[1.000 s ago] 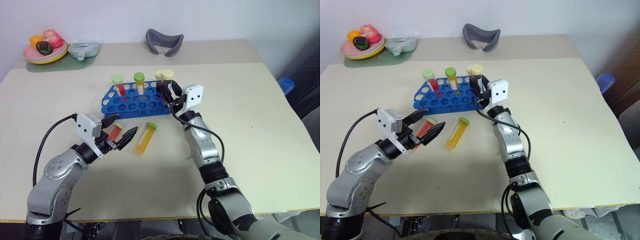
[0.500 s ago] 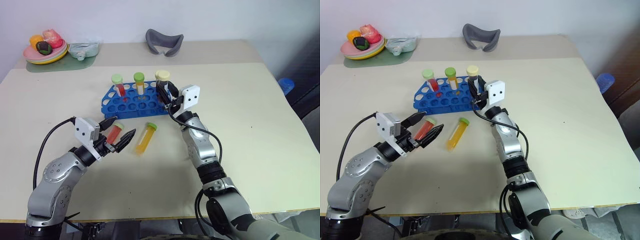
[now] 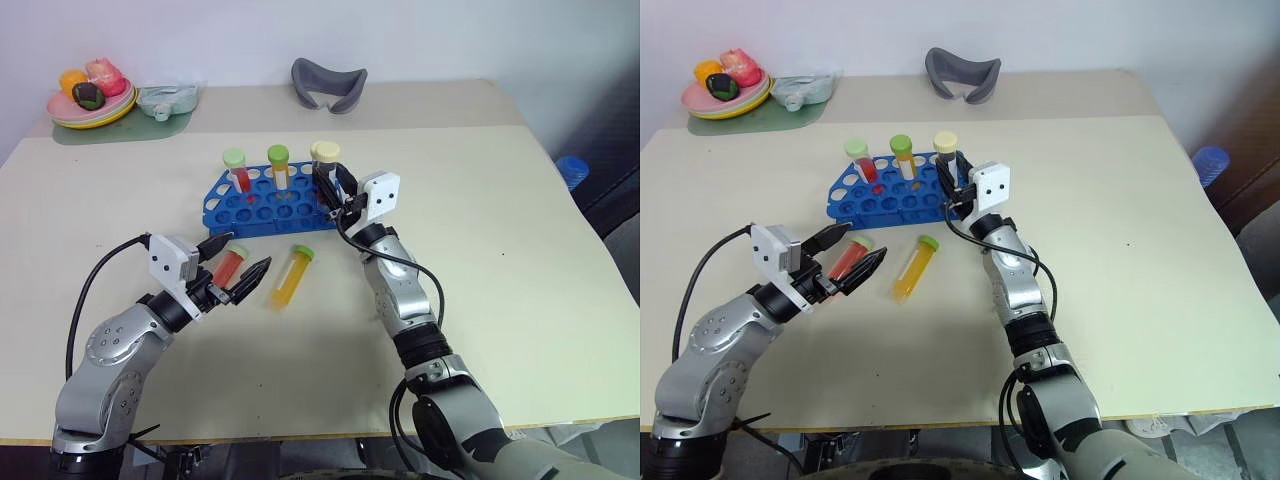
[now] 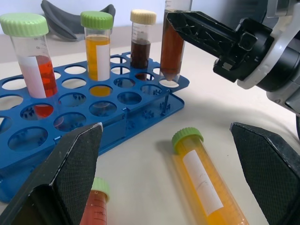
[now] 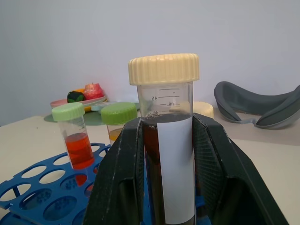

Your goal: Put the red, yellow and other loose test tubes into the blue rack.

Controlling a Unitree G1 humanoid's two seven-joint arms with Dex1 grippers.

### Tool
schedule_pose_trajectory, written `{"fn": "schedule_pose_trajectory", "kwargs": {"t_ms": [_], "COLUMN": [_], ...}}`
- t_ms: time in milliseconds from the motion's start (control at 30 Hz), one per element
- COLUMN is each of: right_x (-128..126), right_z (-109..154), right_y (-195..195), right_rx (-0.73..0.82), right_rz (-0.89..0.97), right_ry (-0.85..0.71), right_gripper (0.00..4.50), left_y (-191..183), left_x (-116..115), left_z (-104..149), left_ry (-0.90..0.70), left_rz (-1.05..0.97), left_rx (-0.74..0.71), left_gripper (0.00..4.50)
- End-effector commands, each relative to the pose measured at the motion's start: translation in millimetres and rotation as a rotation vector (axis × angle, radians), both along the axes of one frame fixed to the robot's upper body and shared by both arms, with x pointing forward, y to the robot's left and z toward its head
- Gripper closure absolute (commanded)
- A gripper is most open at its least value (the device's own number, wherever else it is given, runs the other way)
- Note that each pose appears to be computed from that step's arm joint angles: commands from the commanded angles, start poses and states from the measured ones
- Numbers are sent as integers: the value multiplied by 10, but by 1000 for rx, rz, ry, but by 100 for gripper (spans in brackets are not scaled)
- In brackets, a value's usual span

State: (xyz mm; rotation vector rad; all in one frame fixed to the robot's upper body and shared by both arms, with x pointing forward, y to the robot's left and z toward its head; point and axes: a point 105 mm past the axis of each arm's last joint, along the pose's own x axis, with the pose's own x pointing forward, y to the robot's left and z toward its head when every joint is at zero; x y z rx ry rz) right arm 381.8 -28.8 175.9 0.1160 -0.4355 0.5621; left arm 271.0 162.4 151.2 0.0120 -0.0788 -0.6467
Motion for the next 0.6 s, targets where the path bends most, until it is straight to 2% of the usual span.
{"fn": "schedule_pose_trajectory", "kwargs": {"t_ms": [33,600], "right_x": [-41,-68], "right_z": [8,-16], "right_y": [50,21], "right_rx": [13,24], "right_rz": [15,22], "right_ry": [-4,4], "right_gripper": [331,331], "left_y": [-5,18], "left_x": [-16,-12], "left_z": [102,95], "left_ry": [-42,-42], "left_rz": [-4,-2], "left_rx": [14,16], "left_gripper": [0,0]}}
